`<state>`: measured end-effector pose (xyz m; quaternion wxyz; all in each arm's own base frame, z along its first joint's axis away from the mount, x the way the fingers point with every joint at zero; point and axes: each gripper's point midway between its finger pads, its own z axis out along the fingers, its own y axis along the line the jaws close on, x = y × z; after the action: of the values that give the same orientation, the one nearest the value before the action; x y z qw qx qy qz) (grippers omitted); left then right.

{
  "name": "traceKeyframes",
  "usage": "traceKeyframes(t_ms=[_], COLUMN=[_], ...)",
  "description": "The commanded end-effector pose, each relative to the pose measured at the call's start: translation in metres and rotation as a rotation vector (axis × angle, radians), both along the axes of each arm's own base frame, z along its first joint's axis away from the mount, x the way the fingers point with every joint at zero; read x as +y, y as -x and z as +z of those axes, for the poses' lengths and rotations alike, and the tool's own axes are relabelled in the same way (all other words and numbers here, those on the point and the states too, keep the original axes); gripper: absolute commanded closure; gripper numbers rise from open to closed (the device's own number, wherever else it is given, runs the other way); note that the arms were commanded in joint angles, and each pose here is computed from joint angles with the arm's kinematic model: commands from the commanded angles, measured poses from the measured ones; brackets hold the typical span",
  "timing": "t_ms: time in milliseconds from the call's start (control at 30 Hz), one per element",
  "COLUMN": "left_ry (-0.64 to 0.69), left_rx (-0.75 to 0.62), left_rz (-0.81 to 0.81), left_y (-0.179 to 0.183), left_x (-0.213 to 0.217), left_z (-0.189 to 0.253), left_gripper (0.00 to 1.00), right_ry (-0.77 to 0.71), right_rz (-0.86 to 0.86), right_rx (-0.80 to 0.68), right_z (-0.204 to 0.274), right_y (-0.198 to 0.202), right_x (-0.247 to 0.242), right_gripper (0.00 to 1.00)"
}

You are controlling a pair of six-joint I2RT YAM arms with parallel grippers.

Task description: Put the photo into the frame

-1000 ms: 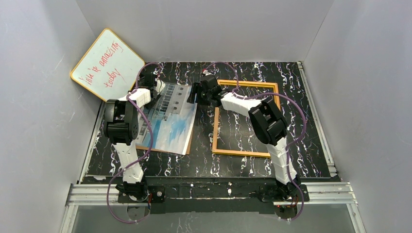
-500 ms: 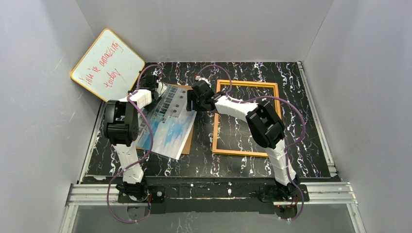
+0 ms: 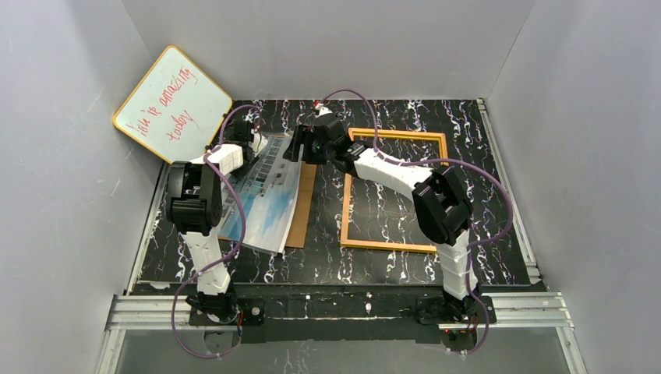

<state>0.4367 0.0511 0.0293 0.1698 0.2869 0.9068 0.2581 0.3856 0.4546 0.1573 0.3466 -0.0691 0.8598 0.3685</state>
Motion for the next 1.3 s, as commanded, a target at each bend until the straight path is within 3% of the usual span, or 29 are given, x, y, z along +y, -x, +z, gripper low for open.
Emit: traceKeyframes(t_ms=[0,167,433,733,1267], left_ry=[0.181,0.196,0.2,0.201,0.206], left_rx=[0.4,0.395,0.4,0.399,0.404], left_rz=[-0.015,-0.013,-0.006,-0.006,-0.006], left_y=[0.094,0.092,0.093,0.093,0.093], left_x=[-0.029,-0.031,-0.032,-0.032,-0.033], left_z=[-0.077,-0.075,-0.076,-0.075,-0.076], left_gripper=[0.51,0.52,0.52,0.53,0.54], right_ry=[-0.218,-0.377,-0.36,-0.416,-0.173], right_rz=[0.054,0.064,0.01,0.014,0.005], right_rx=[0.019,0.1,0.143,0.097,-0.008], right_z=[0.042,0.048,0.03,0.063,0.062], right_y=[0.008,0.004,0.0,0.002,0.01], right_x=[0.012,0.005,0.0,-0.006,0.017], right_gripper=[0.25,0.25,0.3,0.31,0.34])
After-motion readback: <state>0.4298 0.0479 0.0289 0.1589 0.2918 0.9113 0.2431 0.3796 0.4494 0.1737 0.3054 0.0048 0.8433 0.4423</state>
